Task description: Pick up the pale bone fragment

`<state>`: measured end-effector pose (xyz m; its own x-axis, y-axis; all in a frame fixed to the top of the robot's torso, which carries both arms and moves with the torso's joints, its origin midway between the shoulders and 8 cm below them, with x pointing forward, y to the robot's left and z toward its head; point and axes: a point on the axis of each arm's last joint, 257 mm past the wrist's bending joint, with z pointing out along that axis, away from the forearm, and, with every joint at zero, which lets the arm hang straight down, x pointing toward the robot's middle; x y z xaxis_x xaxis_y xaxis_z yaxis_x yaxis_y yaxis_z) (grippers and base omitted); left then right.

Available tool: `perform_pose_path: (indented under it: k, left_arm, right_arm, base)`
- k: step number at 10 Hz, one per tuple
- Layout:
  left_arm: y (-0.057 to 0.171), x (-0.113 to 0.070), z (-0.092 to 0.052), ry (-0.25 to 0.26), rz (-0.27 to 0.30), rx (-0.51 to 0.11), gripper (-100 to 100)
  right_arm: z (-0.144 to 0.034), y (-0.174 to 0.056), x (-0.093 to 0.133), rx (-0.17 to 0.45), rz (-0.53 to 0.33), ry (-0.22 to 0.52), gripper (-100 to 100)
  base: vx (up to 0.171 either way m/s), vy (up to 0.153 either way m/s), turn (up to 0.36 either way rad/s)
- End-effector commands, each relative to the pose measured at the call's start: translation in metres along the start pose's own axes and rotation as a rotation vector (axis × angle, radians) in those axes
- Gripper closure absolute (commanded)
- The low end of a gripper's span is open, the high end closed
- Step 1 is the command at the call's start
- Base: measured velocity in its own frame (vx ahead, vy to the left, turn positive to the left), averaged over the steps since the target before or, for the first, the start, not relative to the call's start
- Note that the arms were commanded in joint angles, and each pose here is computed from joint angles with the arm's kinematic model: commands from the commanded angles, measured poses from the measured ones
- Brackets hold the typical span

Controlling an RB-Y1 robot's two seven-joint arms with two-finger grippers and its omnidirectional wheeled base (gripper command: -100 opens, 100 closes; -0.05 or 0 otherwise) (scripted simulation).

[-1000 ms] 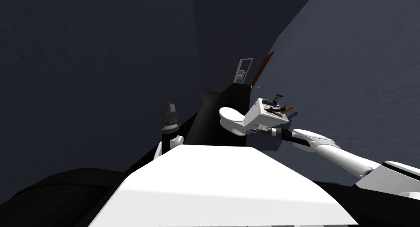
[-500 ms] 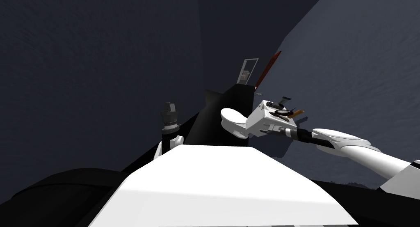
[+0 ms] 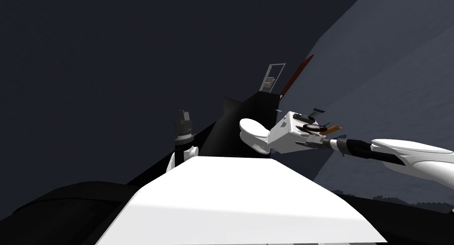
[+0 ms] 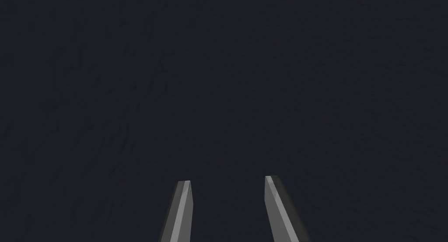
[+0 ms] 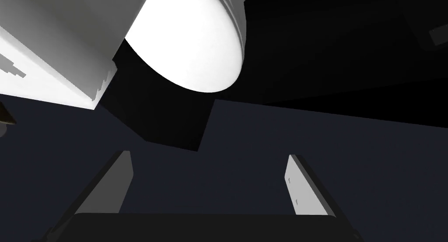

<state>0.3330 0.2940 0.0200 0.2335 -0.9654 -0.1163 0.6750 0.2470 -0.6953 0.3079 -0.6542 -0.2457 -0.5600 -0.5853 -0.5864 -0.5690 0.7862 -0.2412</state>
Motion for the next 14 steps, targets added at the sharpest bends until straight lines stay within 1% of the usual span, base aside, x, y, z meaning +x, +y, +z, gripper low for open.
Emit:
perform_pose_path:
  k: [1,2,3,5,6,7,8,9,10,11,12,14]
  left_arm:
    - [0.0,0.0,0.0,0.0,0.0,0.0,0]
    - [0.0,0.0,0.0,0.0,0.0,0.0,0]
    - [0.0,0.0,0.0,0.0,0.0,0.0,0]
    - [0.0,0.0,0.0,0.0,0.0,0.0,0]
    - [0.0,0.0,0.0,0.0,0.0,0.0,0]
    - [0.0,0.0,0.0,0.0,0.0,0.0,0]
    - [0.0,0.0,0.0,0.0,0.0,0.0,0]
    - [0.0,0.0,0.0,0.0,0.0,0.0,0]
    - [0.0,0.0,0.0,0.0,0.0,0.0,0]
    - [0.0,0.0,0.0,0.0,0.0,0.0,0]
    - [0.0,0.0,0.0,0.0,0.0,0.0,0]
    - [0.0,0.0,0.0,0.0,0.0,0.0,0]
  right_arm:
    - [-0.027,-0.019,0.016,0.046,-0.024,0.064,-100]
    - [-0.027,-0.019,0.016,0.046,-0.024,0.064,-100]
    - [-0.041,-0.028,0.026,0.07,-0.034,0.099,-100]
    - [-0.06,-0.037,0.043,0.095,-0.043,0.156,-100]
    - [-0.06,-0.037,0.043,0.095,-0.043,0.156,-100]
    - [-0.068,-0.037,0.057,0.1,-0.042,0.192,-100]
    - [-0.068,-0.037,0.057,0.1,-0.042,0.192,-100]
    - [-0.066,-0.037,0.055,0.099,-0.042,0.187,-100]
    - [-0.067,-0.037,0.055,0.1,-0.042,0.188,0]
    - [-0.06,-0.035,0.051,0.09,-0.049,0.184,-100]
    - [-0.06,-0.035,0.051,0.09,-0.049,0.184,-100]
    - [-0.047,-0.031,0.041,0.072,-0.067,0.178,-100]
  base:
    - [0.125,-0.121,0.158]
    - [0.095,-0.118,0.053]
    - [0.079,-0.094,0.087]
    - [0.114,-0.15,0.105]
    - [0.094,-0.143,0.04]
    - [0.091,-0.164,0.051]
    - [0.068,-0.15,0.045]
    - [0.022,-0.058,0.011]
    - [0.005,-0.013,0.002]
    - [0.021,-0.015,-0.088]
    - [0.023,-0.009,-0.06]
    - [0.037,-0.012,-0.114]
